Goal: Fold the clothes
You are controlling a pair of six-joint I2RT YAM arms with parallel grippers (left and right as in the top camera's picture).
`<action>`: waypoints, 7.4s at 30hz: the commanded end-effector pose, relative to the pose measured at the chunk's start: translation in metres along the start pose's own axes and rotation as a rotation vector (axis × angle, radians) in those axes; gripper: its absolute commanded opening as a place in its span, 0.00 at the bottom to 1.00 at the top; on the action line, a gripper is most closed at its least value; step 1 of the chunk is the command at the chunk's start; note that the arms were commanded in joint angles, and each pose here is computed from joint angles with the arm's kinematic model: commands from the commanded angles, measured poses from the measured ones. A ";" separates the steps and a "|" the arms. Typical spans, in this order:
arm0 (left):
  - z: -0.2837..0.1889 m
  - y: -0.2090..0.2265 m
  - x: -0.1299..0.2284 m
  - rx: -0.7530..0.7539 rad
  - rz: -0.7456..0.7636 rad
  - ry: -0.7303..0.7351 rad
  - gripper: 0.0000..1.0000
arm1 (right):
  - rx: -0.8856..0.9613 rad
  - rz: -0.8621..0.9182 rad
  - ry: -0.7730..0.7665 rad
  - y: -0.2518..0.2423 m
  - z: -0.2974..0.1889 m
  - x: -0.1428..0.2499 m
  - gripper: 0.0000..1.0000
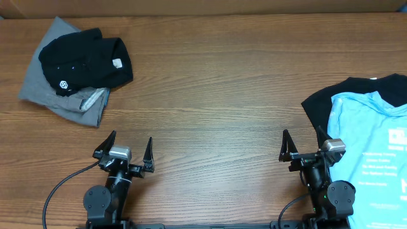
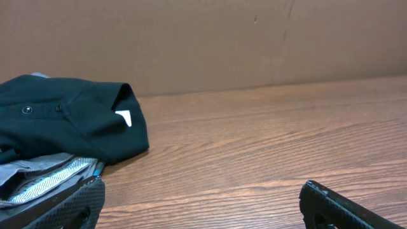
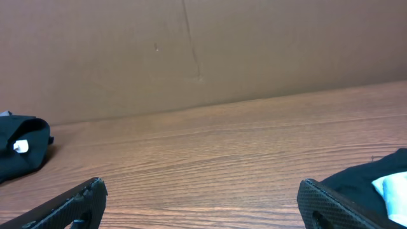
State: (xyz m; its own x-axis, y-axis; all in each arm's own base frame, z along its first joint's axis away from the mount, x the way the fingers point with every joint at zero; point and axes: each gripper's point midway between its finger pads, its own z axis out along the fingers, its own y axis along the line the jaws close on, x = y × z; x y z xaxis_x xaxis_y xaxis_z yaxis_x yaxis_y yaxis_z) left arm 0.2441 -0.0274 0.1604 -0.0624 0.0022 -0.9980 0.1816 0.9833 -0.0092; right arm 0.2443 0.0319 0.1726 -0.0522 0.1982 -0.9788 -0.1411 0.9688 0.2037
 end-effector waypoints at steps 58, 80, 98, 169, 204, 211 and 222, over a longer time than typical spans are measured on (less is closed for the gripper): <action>-0.016 0.001 -0.127 -0.029 -0.037 0.128 1.00 | -0.065 0.209 0.461 0.045 0.026 -0.071 1.00; 0.075 -0.011 -0.096 0.163 -0.280 0.917 1.00 | 0.432 0.337 0.862 -0.052 0.132 -0.066 1.00; 0.082 -0.013 -0.072 0.171 -0.345 1.006 1.00 | 0.821 0.613 1.098 -0.216 0.109 0.060 0.77; 0.125 -0.086 -0.096 0.322 -0.016 1.073 1.00 | 0.116 0.210 0.447 0.101 0.076 -0.277 0.77; 0.181 -0.106 0.153 -0.001 0.220 1.571 0.04 | 0.190 0.207 0.512 0.079 0.059 -0.264 0.79; 0.180 0.011 0.070 -0.377 0.229 1.489 0.05 | 0.206 0.202 0.514 0.076 0.058 -0.263 0.79; 0.152 0.080 0.009 -0.364 0.004 1.422 0.56 | 0.362 0.260 0.552 0.042 0.073 -0.247 0.82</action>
State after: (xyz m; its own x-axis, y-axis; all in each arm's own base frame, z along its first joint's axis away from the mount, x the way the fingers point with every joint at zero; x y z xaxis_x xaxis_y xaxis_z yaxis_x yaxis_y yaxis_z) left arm 0.4055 0.0357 0.1204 -0.9950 -0.0843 -0.0538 -0.0964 0.9520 0.2907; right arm 0.3093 0.0502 0.4337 -0.5507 0.3612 -0.7525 0.1812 0.9318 0.3147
